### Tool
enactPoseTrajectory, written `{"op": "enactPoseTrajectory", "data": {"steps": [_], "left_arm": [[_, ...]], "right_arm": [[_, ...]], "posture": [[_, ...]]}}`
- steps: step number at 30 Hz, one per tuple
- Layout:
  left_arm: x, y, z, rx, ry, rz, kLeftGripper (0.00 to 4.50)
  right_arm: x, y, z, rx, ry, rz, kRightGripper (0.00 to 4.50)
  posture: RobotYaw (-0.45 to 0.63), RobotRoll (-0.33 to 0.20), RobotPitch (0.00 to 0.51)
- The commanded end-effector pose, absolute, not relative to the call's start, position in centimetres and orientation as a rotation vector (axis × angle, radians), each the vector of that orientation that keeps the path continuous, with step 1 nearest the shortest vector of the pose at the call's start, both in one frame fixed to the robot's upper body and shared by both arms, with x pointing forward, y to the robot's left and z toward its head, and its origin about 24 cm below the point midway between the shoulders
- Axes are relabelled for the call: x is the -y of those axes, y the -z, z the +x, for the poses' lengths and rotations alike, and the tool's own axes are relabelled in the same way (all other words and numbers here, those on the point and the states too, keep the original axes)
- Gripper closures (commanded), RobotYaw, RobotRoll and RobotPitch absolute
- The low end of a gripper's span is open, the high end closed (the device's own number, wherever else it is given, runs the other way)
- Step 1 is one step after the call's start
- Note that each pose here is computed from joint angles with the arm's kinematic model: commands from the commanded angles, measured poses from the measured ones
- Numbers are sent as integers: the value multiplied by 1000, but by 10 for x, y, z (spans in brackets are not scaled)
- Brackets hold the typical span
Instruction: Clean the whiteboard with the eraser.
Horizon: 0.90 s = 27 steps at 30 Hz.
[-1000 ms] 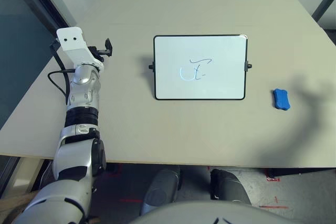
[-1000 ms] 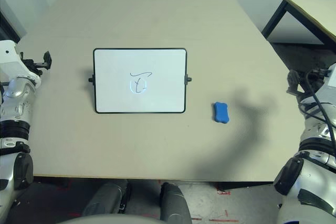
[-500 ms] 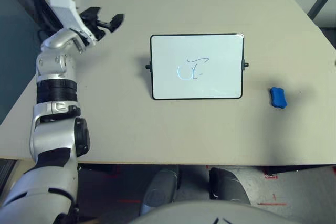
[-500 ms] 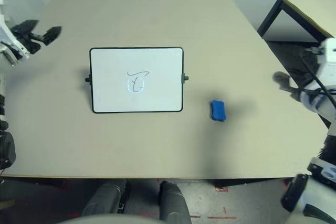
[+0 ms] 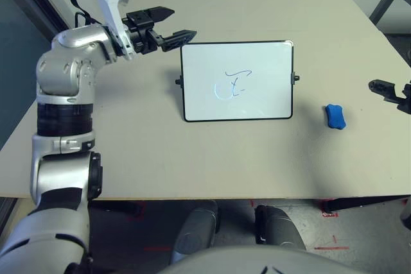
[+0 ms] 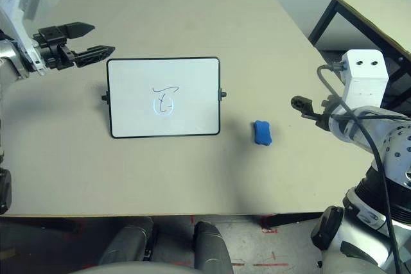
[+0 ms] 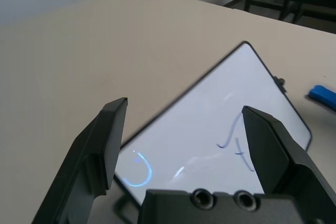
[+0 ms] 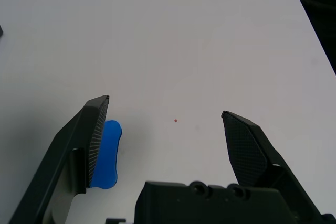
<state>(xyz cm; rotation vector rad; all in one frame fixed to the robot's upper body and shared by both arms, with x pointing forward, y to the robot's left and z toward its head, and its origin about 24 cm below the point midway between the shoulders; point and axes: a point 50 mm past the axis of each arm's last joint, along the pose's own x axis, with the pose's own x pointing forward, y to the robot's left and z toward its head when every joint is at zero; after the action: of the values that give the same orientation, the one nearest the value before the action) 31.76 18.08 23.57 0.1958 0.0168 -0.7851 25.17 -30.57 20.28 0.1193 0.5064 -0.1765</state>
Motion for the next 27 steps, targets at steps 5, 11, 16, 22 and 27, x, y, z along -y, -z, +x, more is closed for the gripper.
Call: {"op": "enactPoseTrajectory", "data": {"steps": [5,11,16,22,27], "left_arm": [[-159,-225,295,-101,730,90,43],[-163,-222,291,-148,678,100,43],[-160,-219,284,-182,706,151,43],[-158,-217,278,-199,706,149,43],[-157,-217,278,-197,694,133,43]], "right_arm": [[298,-194,251,-577,149,119,0],[288,-187,255,-614,110,123,0],[280,-176,258,-666,83,137,0],[272,-165,262,-722,50,161,0],[269,-149,259,-786,48,172,0]], "posture": [[61,0,115],[77,0,120],[95,0,132],[117,0,140],[130,0,147]]}}
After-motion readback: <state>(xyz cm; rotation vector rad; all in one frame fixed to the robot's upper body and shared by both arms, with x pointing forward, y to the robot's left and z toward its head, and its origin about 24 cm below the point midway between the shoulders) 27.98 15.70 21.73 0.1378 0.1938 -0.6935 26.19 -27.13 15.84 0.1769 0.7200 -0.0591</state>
